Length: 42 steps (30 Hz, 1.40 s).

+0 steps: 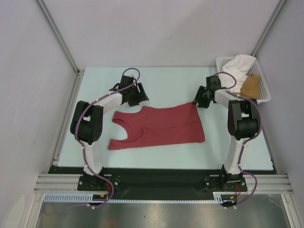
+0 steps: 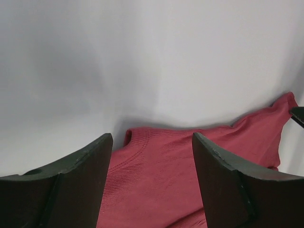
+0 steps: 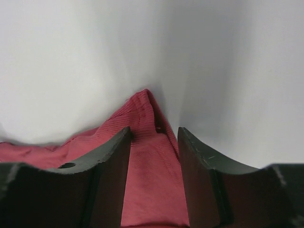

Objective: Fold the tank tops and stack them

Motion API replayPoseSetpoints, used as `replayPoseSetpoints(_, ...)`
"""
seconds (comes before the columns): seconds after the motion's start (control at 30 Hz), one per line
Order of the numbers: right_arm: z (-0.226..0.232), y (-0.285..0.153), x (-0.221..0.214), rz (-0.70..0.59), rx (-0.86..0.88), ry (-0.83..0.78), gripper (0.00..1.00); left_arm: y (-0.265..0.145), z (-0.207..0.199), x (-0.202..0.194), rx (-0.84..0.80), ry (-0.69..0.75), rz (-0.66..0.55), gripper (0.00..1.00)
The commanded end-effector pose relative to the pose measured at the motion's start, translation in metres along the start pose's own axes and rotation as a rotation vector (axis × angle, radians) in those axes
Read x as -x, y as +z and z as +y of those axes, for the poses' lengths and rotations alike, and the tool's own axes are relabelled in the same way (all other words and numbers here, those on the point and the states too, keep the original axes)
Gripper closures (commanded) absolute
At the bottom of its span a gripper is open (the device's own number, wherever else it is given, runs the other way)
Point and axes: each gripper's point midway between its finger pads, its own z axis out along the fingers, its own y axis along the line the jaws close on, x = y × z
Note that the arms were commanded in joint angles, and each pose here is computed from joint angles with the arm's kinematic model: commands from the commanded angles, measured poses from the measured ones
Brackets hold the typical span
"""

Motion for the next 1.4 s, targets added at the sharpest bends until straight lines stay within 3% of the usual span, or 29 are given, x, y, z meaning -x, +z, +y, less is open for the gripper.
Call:
replayPoseSetpoints(0.0, 0.013, 0.008, 0.013, -0.017, 0.047, 0.002, 0.52, 0.0, -0.025, 0.002, -0.049, 0.059, 0.005, 0.28)
replayPoseSetpoints(0.17, 0.021, 0.017, 0.02, -0.019, 0.068, -0.016, 0.59, 0.007, -0.022, -0.004, -0.048, 0.067, 0.025, 0.29)
replayPoseSetpoints(0.33, 0.02, 0.021, 0.021, -0.012, 0.03, -0.041, 0.59, 0.017, -0.022, -0.012, -0.05, 0.079, 0.063, 0.34)
replayPoseSetpoints(0.37, 0.019, 0.022, 0.02, -0.01, 0.03, -0.04, 0.67, 0.018, -0.022, -0.013, -0.048, 0.083, 0.064, 0.34)
replayPoseSetpoints(0.47, 0.019, 0.023, 0.019, -0.009, 0.035, -0.042, 0.8, 0.02, -0.02, -0.015, -0.039, 0.087, 0.07, 0.4)
replayPoseSetpoints(0.6, 0.017, 0.024, 0.017, -0.005, 0.027, -0.043, 0.81, 0.014, -0.006, -0.015, 0.036, 0.085, 0.057, 0.37)
replayPoseSetpoints(0.73, 0.018, 0.025, 0.017, -0.007, 0.036, -0.041, 0.92, 0.012, -0.002, -0.014, 0.042, 0.092, 0.038, 0.4)
replayPoseSetpoints(0.87, 0.017, 0.025, 0.017, -0.008, 0.033, -0.041, 0.98, 0.022, -0.013, -0.008, 0.01, 0.108, 0.044, 0.54)
replayPoseSetpoints(0.97, 0.017, 0.023, 0.02, -0.021, 0.024, -0.042, 0.99, 0.031, -0.014, -0.002, 0.021, 0.121, 0.051, 0.81)
replayPoseSetpoints(1.07, 0.017, 0.022, 0.023, -0.029, 0.022, -0.043, 1.0, 0.035, -0.009, 0.005, 0.059, 0.136, 0.039, 1.0)
replayPoseSetpoints(1.37, 0.011, 0.014, 0.056, -0.093, 0.036, 0.008, 1.0, 0.027, 0.0, 0.038, 0.092, 0.117, -0.026, 1.0)
